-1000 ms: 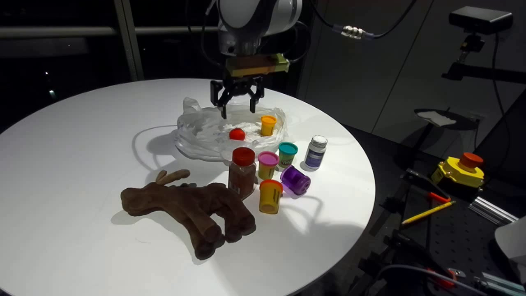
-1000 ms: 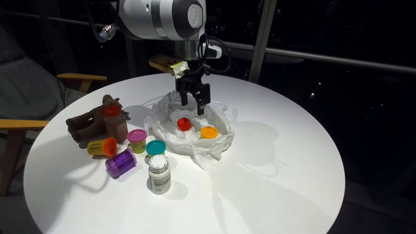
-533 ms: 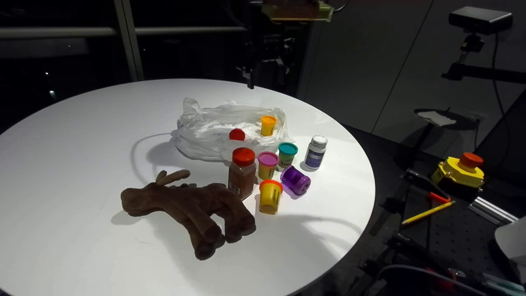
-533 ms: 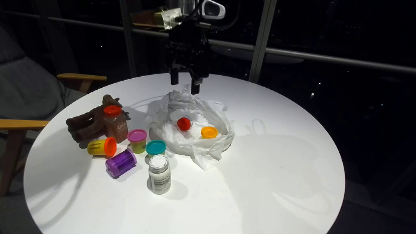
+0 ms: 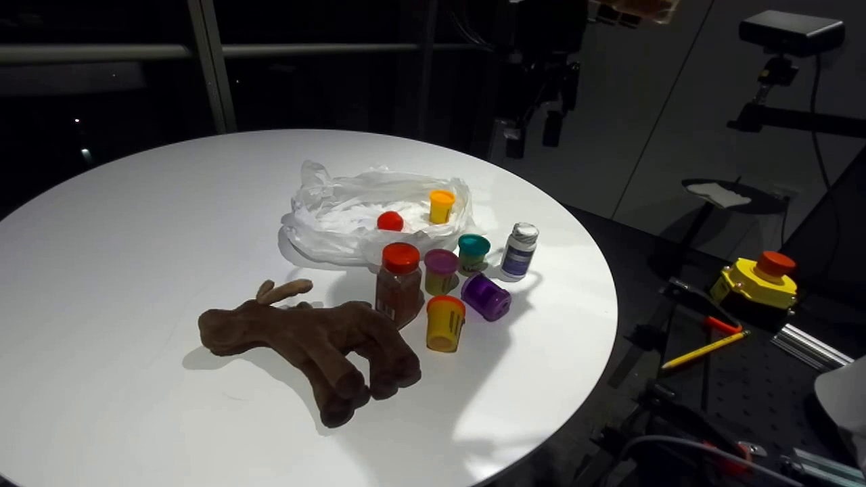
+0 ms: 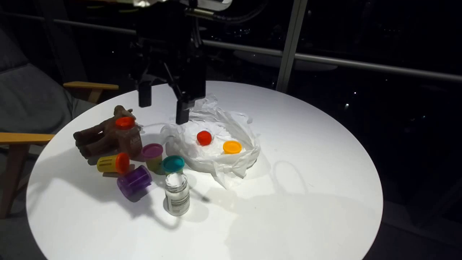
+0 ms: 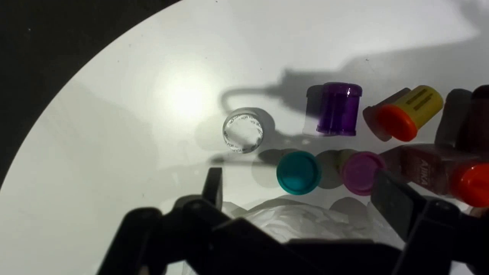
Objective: Put all the contents in the white plastic bag
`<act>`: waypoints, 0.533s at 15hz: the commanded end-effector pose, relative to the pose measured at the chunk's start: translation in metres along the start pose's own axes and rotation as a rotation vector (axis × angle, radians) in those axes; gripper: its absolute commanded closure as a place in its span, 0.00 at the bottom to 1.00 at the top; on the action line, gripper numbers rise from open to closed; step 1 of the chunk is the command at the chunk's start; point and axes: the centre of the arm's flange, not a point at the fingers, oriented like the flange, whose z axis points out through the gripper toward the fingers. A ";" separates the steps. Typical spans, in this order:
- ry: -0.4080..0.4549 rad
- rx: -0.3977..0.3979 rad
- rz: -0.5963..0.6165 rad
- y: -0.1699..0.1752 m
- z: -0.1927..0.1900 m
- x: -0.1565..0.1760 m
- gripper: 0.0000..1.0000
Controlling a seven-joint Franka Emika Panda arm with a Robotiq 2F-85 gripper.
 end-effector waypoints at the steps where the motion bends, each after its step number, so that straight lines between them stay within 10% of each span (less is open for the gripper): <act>1: 0.081 0.019 -0.046 -0.003 0.035 -0.054 0.00; 8: 0.156 -0.023 -0.079 -0.015 0.097 -0.072 0.00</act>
